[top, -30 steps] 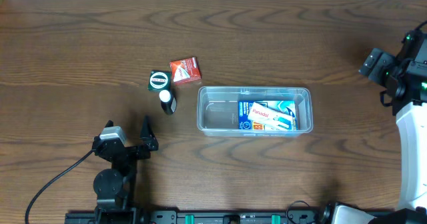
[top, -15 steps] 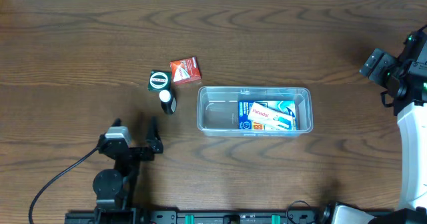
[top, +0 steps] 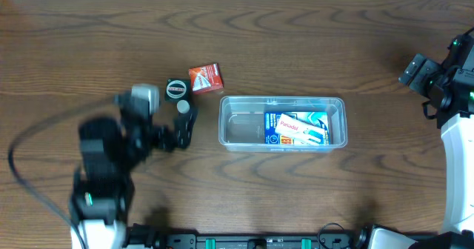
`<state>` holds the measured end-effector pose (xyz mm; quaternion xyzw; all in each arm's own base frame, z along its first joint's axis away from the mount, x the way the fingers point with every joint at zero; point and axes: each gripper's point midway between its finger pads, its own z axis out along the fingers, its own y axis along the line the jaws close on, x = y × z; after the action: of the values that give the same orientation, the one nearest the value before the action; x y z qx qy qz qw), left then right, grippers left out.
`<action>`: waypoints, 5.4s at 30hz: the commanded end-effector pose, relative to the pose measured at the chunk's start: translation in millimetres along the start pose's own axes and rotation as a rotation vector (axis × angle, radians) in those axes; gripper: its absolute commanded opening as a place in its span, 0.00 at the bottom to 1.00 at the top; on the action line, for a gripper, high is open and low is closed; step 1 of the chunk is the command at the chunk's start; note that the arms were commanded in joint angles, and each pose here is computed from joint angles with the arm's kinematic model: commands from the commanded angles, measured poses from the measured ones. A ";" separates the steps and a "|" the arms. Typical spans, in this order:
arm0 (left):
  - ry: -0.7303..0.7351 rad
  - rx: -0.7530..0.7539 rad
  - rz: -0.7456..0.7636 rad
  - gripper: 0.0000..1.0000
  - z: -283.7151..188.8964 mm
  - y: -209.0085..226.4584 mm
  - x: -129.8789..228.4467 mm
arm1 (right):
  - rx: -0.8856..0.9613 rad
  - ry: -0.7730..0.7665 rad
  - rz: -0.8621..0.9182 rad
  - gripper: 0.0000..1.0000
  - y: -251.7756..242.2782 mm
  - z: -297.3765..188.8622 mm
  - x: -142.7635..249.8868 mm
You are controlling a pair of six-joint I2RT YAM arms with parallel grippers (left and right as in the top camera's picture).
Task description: Pack container
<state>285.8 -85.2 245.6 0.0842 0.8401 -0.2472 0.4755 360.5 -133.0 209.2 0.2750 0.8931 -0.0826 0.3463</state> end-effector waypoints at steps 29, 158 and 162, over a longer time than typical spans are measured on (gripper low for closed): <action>0.361 -0.006 -0.141 0.98 163.4 91.6 -12.8 | 0.000 -0.011 0.019 0.99 -1.2 -2.4 -4.9; 0.752 -0.199 -0.102 0.80 79.2 -96.2 59.9 | 0.000 -0.011 0.019 0.99 -1.2 -2.4 -4.9; 0.768 -0.234 -0.110 0.80 87.3 -97.6 69.3 | 0.000 -0.011 0.018 0.99 -1.2 -2.4 -4.8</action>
<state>273.1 -218.9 190.4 0.0894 0.9781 -0.1434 0.1218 360.6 -133.0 209.4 0.2749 0.8930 -0.0824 0.3467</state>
